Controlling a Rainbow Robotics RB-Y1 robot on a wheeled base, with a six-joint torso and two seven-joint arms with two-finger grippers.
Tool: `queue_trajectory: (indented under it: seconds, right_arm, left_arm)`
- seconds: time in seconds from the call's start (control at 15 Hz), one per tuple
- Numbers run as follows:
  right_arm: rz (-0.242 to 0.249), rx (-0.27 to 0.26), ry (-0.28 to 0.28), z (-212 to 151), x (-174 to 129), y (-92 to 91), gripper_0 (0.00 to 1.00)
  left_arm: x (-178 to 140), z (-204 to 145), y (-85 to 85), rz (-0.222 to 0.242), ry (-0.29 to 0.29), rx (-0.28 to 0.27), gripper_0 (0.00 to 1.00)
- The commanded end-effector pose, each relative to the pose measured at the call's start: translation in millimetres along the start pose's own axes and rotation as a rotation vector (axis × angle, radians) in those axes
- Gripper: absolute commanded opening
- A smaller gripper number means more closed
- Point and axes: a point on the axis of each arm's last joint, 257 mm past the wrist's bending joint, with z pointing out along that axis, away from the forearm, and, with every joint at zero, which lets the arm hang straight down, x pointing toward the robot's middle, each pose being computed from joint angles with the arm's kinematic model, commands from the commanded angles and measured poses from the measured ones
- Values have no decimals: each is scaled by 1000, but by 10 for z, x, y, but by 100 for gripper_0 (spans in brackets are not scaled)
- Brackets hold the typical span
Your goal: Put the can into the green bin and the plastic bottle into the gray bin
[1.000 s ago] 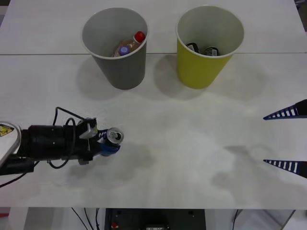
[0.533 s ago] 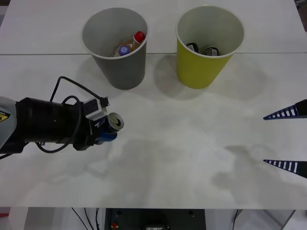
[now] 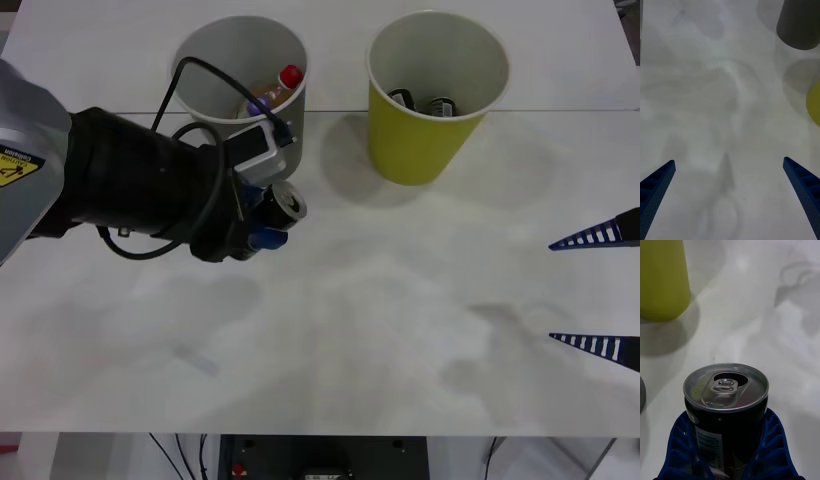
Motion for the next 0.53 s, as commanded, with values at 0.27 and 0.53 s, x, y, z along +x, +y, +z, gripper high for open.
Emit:
queue_trajectory:
  seconds: [0.27, 0.53]
  right_arm:
    - [0, 0, 0, 0, 0, 0, 100]
    - [0, 0, 0, 0, 0, 0, 100]
  left_arm:
    - [-816, 34, 313, 15, 2, 18, 1]
    - [-1461, 49, 699, -124, -30, 10, 1]
